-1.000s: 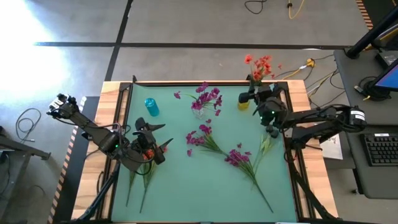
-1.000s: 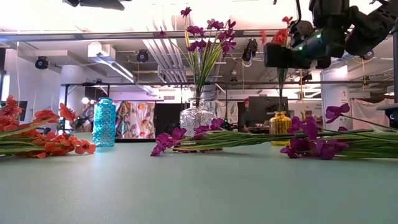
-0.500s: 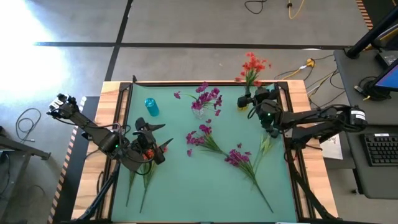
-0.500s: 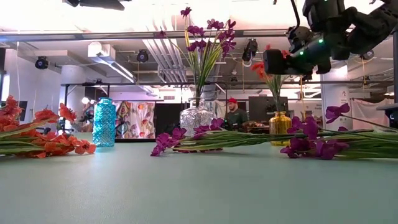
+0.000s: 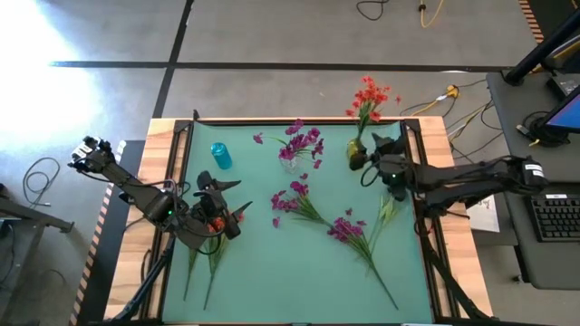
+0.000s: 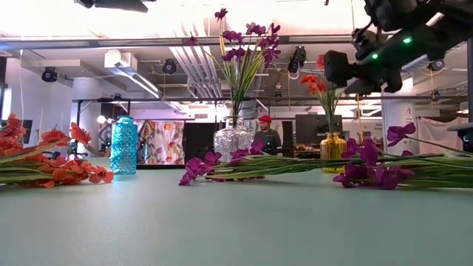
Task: Sort flowers into vase by color
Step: Put the right orange flowers into the yellow flower vase
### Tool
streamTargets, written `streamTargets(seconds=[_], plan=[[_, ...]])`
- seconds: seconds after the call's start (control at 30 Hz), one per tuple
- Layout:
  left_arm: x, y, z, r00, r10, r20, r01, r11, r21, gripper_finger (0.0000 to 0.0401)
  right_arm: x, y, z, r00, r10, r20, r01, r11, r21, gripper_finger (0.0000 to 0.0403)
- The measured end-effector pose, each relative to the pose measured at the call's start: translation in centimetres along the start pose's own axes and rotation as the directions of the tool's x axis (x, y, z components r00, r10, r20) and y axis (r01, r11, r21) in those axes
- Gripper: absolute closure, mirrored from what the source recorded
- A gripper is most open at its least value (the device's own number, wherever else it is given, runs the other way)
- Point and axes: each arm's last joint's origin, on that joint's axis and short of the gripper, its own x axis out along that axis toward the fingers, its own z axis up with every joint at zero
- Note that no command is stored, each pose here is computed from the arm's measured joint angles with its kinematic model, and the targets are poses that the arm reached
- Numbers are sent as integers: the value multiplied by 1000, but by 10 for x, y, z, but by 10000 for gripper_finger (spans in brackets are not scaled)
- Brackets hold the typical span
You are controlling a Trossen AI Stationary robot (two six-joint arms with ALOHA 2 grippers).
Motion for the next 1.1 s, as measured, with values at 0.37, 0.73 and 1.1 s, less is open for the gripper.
streamTargets(seconds=[0.37,0.73,1.1], plan=[[0,0,0,1000,-8,-4,8,998,-64,115,-12,15,-8,878,434,-203,-396,895,204,143],[-2,-8,-6,943,-294,-156,254,939,-233,115,-39,49,5,608,681,-409,-652,721,232,150],[-10,-13,-38,728,-435,-530,136,849,-510,115,-61,78,20,513,530,-675,-653,751,94,167]])
